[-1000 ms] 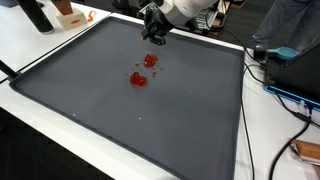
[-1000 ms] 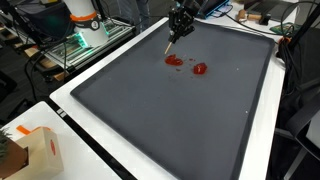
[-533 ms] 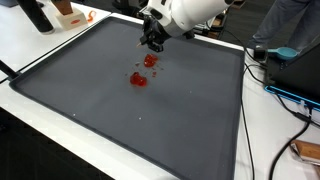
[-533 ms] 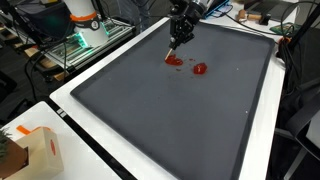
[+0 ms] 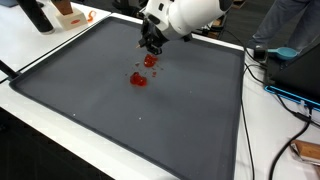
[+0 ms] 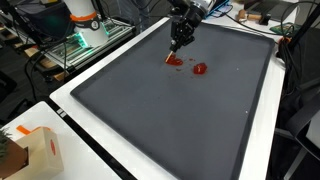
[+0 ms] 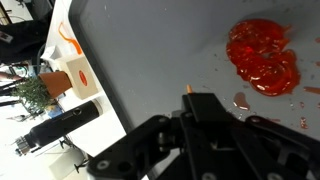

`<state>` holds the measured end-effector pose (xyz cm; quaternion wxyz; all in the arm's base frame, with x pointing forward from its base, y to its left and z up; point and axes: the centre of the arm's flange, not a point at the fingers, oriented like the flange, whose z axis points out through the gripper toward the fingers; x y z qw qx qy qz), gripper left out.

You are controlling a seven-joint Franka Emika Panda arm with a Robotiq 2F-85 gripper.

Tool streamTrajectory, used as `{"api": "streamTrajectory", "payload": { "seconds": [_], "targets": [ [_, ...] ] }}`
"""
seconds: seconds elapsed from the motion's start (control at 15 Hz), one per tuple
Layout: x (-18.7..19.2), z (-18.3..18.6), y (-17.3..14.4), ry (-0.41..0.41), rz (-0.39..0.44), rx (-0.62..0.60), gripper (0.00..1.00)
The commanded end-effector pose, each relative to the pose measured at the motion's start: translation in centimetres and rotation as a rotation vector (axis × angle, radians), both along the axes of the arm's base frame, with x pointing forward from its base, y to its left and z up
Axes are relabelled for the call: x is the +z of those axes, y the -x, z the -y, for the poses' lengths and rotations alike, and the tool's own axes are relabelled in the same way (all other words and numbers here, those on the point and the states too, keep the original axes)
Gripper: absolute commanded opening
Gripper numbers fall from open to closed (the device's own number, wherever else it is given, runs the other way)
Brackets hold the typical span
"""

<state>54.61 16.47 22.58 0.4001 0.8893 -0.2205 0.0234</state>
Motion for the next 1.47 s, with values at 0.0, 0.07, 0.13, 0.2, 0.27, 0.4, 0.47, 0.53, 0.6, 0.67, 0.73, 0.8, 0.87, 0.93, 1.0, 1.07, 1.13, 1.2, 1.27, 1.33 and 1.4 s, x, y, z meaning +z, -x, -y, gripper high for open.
{"api": "streamTrajectory", "payload": {
  "seconds": [0.0, 0.07, 0.13, 0.2, 0.27, 0.4, 0.47, 0.53, 0.6, 0.67, 0.73, 0.8, 0.87, 0.93, 1.0, 1.07, 1.13, 1.2, 1.27, 1.33, 1.4],
  "targets": [
    [0.3, 0.9, -0.6, -0.051, -0.016, -0.002, 0.03],
    [0.4, 1.1, -0.7, -0.077, -0.017, -0.012, 0.03],
    [0.6, 1.4, -0.9, -0.091, -0.012, -0.016, 0.03],
    [0.9, 1.7, -1.0, -0.109, -0.010, -0.021, 0.03],
    [1.1, 2.0, -1.2, -0.125, -0.006, -0.022, 0.03],
    [1.6, 2.6, -1.5, -0.165, 0.004, -0.027, 0.03],
    [1.9, 2.9, -1.7, -0.183, 0.011, -0.025, 0.03],
    [2.2, 3.2, -1.8, -0.197, 0.010, -0.029, 0.03],
    [2.6, 3.6, -1.9, -0.221, 0.011, -0.030, 0.03],
    [2.9, 3.9, -2.0, -0.239, 0.013, -0.032, 0.03],
    [3.3, 4.2, -2.1, -0.261, 0.012, -0.036, 0.03],
    [3.8, 4.5, -2.1, -0.284, 0.013, -0.041, 0.03],
    [4.2, 4.8, -2.2, -0.308, 0.014, -0.046, 0.03],
    [4.7, 5.1, -2.2, -0.334, 0.017, -0.050, 0.03],
    [5.2, 5.4, -2.2, -0.358, 0.020, -0.053, 0.03],
    [5.7, 5.7, -2.3, -0.387, 0.025, -0.053, 0.03],
    [6.3, 6.1, -2.2, -0.420, 0.036, -0.046, 0.03],
    [6.8, 6.4, -2.2, -0.449, 0.045, -0.035, 0.03],
    [7.3, 6.8, -2.2, -0.479, 0.053, -0.023, 0.03],
    [7.8, 7.1, -2.1, -0.514, 0.060, -0.011, 0.03],
    [8.3, 7.4, -2.1, -0.546, 0.067, -0.002, 0.03]
  ]
}}
